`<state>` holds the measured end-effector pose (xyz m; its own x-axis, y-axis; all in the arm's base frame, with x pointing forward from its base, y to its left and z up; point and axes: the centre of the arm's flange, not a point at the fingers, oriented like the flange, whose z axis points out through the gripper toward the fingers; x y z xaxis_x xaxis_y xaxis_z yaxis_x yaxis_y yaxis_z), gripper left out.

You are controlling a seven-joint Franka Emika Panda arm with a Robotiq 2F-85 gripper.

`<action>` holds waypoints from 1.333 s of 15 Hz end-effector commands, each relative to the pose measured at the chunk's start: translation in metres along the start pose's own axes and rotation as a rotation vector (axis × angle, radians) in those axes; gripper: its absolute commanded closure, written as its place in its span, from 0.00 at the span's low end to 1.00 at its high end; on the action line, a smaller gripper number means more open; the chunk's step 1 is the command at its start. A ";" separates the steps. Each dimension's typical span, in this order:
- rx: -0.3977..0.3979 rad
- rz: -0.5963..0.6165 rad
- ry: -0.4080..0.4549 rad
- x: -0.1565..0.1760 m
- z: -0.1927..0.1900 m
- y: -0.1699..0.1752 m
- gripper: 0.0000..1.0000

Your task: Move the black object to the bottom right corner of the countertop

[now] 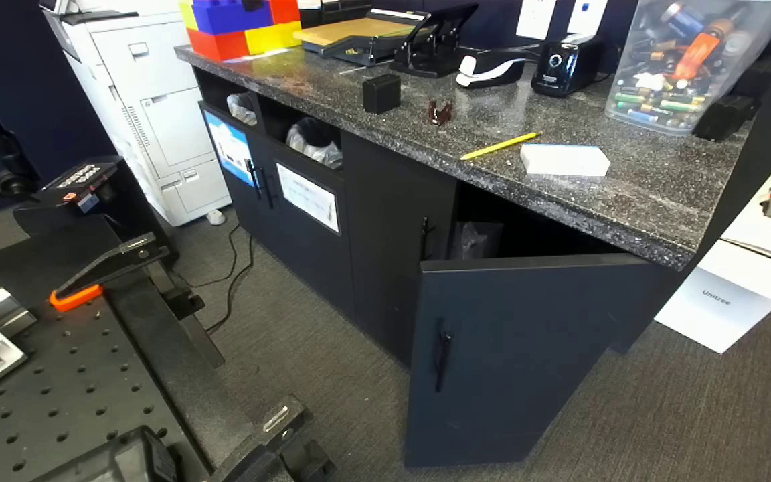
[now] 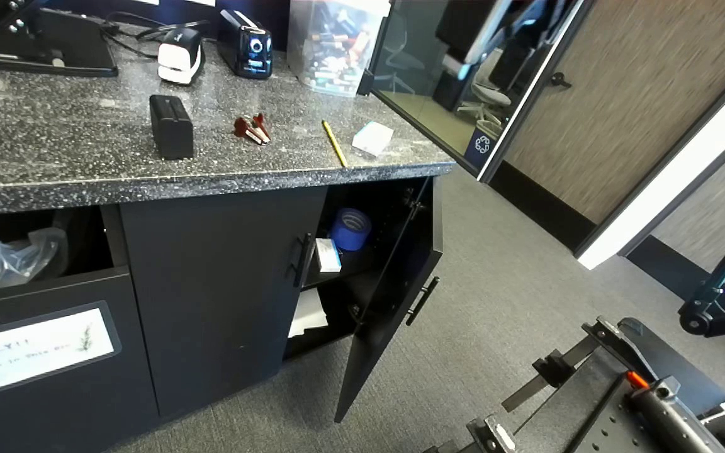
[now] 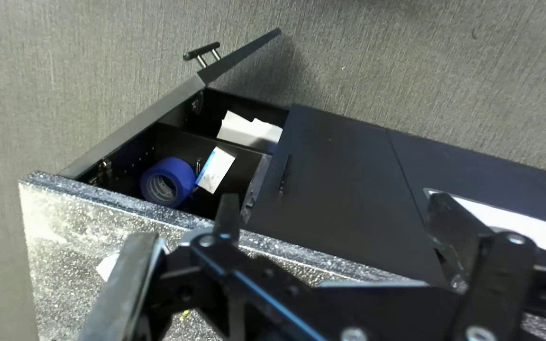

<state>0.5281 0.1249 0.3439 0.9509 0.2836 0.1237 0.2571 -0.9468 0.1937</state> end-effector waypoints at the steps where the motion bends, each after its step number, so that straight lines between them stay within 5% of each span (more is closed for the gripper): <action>1: -0.015 0.037 0.051 0.079 0.050 0.015 0.00; 10: 0.029 0.240 0.136 0.217 0.127 -0.017 0.00; 20: 0.112 0.307 0.137 0.300 0.162 -0.099 0.00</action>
<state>0.7486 0.2483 0.2182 0.9548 0.0275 0.2961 0.0201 -0.9994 0.0282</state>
